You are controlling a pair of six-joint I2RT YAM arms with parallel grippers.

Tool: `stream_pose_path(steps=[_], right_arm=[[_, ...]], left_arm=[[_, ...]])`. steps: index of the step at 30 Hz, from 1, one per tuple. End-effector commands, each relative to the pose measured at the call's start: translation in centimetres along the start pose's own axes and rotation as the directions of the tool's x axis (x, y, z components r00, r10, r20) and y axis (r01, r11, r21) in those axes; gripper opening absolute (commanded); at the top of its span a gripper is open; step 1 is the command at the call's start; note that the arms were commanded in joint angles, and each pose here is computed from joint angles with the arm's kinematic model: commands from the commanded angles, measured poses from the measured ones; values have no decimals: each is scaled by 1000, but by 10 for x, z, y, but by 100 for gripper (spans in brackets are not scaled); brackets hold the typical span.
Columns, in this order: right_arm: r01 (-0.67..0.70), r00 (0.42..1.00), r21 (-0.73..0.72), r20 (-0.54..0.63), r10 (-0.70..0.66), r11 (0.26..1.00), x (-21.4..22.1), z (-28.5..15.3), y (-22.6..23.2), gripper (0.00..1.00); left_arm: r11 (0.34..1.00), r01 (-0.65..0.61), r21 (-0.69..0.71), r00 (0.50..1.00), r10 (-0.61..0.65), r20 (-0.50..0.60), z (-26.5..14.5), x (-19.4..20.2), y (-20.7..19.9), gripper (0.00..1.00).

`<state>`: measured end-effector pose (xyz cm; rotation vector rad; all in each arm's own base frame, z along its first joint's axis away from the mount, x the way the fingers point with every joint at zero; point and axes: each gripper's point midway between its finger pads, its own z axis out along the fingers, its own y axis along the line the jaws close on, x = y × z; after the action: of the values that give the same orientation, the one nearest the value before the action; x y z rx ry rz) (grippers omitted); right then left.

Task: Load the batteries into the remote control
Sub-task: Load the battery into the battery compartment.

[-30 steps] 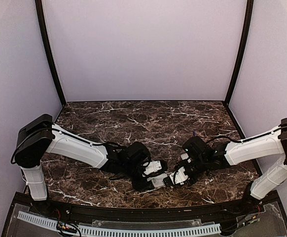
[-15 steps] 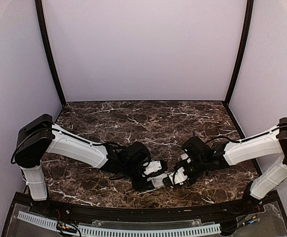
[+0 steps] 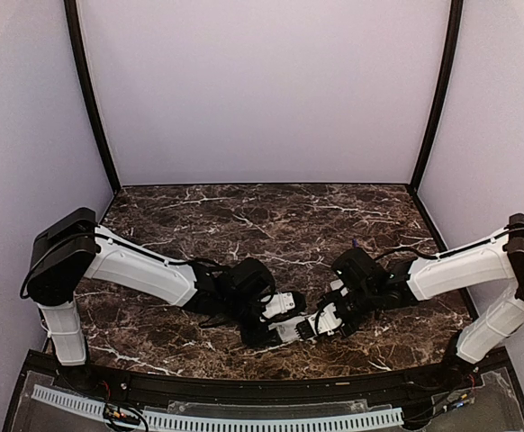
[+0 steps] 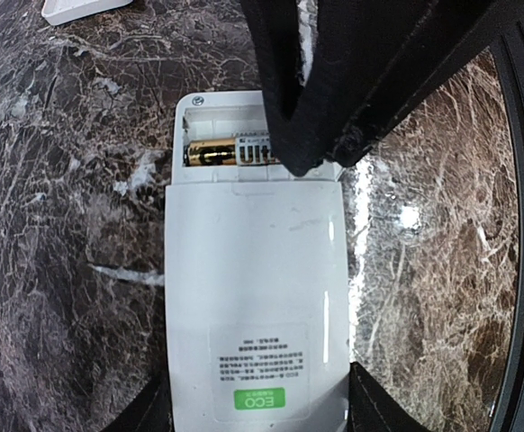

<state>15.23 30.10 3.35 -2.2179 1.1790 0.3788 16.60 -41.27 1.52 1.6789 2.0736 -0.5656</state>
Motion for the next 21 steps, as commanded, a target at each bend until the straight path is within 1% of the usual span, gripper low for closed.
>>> stream_pose_path(steps=[1, 3, 7, 11, 13, 18, 21], right_arm=[[-20, 999, -6, -40, 20, 1000, 9, -1, -4, 20], [-39, 999, -14, -21, 38, 999, 2, -4, -7, 23], [-68, 997, -16, 22, 69, 998, -13, -13, -16, 27], [-93, 991, -18, 93, 94, 996, -32, -26, -22, 31], [-127, 984, -16, 125, 128, 992, -41, -35, -27, 32], [-244, 949, 18, 212, 234, 970, -62, -81, -36, 31], [-262, 945, 91, 226, 237, 961, -69, -109, -38, 31]], left_arm=[[995, 91, 41, 948, -74, -310, 20, 99, -11, 57], [995, 91, 39, 948, -74, -309, 20, 98, -11, 57], [995, 92, 36, 948, -76, -308, 20, 98, -10, 57], [995, 92, 33, 948, -77, -309, 21, 99, -10, 58], [995, 93, 31, 947, -78, -311, 21, 99, -10, 59], [995, 94, 21, 947, -83, -310, 21, 99, -8, 63], [996, 92, 13, 948, -84, -307, 20, 98, -6, 68]])
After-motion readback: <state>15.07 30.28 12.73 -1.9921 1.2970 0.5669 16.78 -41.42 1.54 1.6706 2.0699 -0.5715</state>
